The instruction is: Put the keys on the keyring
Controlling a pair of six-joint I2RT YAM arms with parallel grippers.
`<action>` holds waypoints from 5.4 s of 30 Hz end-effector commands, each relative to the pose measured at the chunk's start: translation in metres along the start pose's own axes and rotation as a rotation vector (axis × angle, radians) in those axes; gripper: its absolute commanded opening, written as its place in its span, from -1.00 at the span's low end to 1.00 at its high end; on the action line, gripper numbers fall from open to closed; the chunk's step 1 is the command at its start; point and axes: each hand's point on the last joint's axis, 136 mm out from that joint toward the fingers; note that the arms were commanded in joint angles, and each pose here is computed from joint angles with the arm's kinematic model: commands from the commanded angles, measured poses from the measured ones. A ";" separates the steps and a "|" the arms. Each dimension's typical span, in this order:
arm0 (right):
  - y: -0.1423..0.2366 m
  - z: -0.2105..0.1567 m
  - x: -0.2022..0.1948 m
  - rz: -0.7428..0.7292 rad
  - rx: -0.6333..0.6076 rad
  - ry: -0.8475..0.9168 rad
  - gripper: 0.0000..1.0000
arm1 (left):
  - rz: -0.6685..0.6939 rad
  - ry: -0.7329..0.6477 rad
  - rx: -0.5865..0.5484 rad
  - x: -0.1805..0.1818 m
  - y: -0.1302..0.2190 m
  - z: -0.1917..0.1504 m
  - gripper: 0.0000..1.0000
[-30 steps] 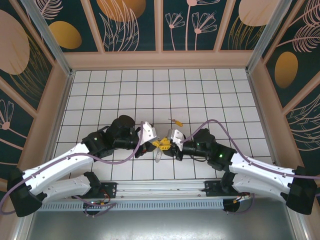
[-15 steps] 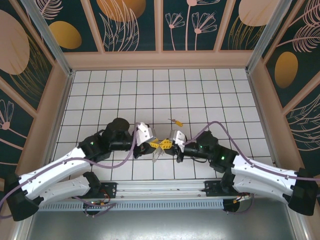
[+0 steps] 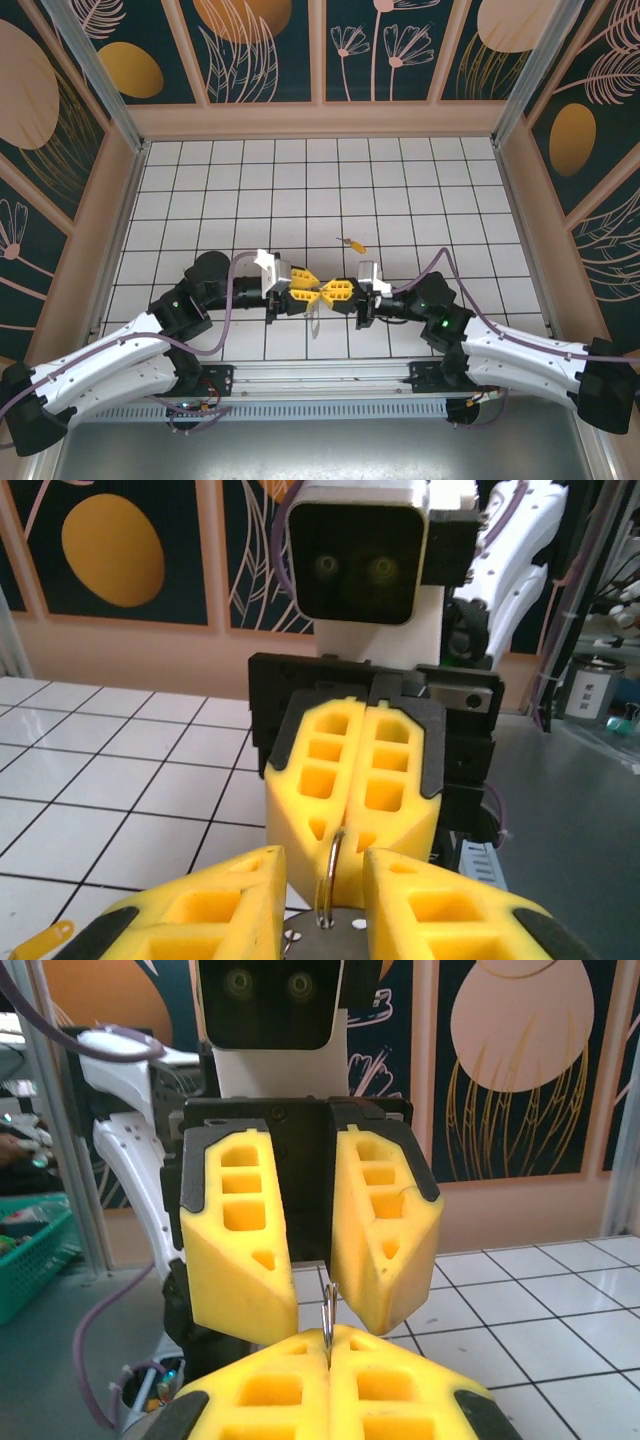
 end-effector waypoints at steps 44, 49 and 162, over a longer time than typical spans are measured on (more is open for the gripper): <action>-0.004 -0.001 -0.023 -0.090 0.124 0.041 -0.21 | 0.053 -0.055 0.028 0.004 0.004 0.007 -1.00; -0.003 -0.005 -0.028 -0.116 0.173 0.044 -0.07 | 0.084 -0.056 0.059 0.009 0.006 0.002 -1.00; -0.009 0.014 -0.001 0.063 0.097 0.132 -1.00 | 0.082 -0.044 0.064 0.012 0.004 -0.008 -0.75</action>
Point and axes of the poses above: each hand's point on the last joint's axis, 136 mm out from that joint toward the fingers, its own y axis back along the fingers, its own x axis along the line the jaws close on, z = x × y, and after that the axes turned 7 degrees about y, right-handed
